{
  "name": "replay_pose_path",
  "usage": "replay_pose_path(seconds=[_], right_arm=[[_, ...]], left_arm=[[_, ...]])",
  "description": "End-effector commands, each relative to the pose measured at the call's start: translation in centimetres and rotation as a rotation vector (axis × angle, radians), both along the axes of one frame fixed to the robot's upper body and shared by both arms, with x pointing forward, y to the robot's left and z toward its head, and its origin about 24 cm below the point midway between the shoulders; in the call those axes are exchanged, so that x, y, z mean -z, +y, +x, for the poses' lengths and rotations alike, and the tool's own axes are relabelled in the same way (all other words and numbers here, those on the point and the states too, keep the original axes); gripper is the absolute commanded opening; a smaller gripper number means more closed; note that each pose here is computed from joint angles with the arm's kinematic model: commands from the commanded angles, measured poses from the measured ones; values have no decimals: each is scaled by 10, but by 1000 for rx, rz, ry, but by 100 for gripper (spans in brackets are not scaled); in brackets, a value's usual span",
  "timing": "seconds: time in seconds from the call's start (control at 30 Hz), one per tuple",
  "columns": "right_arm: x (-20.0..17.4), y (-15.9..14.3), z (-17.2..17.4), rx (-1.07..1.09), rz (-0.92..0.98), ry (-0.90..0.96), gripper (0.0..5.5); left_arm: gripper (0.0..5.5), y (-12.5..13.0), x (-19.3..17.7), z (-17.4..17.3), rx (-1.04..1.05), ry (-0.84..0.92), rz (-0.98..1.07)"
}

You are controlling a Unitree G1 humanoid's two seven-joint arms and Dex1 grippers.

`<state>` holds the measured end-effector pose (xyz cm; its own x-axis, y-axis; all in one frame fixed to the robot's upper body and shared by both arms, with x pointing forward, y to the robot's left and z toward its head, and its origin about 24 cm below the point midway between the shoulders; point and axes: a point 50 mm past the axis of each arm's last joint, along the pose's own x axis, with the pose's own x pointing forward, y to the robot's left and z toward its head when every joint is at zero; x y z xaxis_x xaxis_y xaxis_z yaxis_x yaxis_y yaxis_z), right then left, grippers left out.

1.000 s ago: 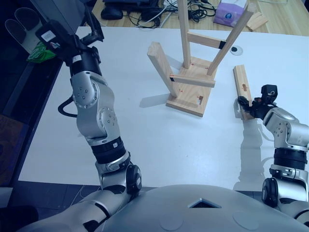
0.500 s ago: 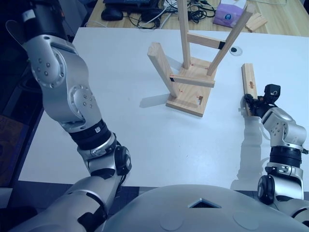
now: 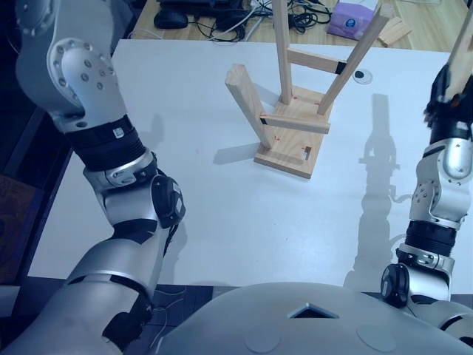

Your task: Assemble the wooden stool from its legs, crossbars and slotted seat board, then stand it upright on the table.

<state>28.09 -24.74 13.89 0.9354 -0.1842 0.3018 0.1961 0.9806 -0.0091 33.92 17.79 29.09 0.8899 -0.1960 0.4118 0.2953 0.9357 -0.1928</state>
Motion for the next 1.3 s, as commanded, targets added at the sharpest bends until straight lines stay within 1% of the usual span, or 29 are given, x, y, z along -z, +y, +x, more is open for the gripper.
replay_pose_path(seconds=[0.03, 0.1, 0.13, 0.27, 0.33, 0.43, 0.47, 0.57, 0.63, 0.77, 0.93, 1.1, 1.2, 1.3], right_arm=[[-50, 17, -3, -116, -182, -203, 208], [-74, 29, -4, -208, -225, -283, 208], [-82, 35, -4, -248, -241, -306, 208], [-91, 64, -2, -467, -181, -301, 208], [-93, 78, -2, -547, -181, -312, 208], [-91, 92, -2, -607, -193, -317, 208], [-91, 93, -2, -615, -193, -316, 208], [-88, 108, -8, -697, -184, -332, 208], [-84, 114, -13, -744, -184, -325, 208], [-75, 119, -18, -789, -201, -295, 208], [-63, 128, -23, -843, -247, -250, 208], [-62, 128, -23, -825, -242, -249, 208], [-62, 127, -22, -803, -235, -257, 208], [-64, 126, -20, -783, -228, -270, 208]], left_arm=[[469, -36, 5, -5, 296, 80, 83], [469, -57, 10, -14, 450, 101, 124], [469, -64, 12, -17, 491, 107, 148], [469, -89, 26, -30, 545, 55, 326], [469, -105, 32, -37, 677, 92, 240], [469, -120, 36, -44, 820, 139, 118], [469, -121, 37, -45, 834, 148, 103], [469, -120, 38, -36, 884, 241, -120], [469, -118, 36, -34, 898, 268, -202], [469, -118, 33, -39, 944, 286, -212], [469, -119, 33, -40, 945, 302, -193], [379, -119, 35, -42, 928, 276, -179], [319, -120, 37, -42, 913, 276, -199], [271, -120, 39, -41, 899, 278, -229]])
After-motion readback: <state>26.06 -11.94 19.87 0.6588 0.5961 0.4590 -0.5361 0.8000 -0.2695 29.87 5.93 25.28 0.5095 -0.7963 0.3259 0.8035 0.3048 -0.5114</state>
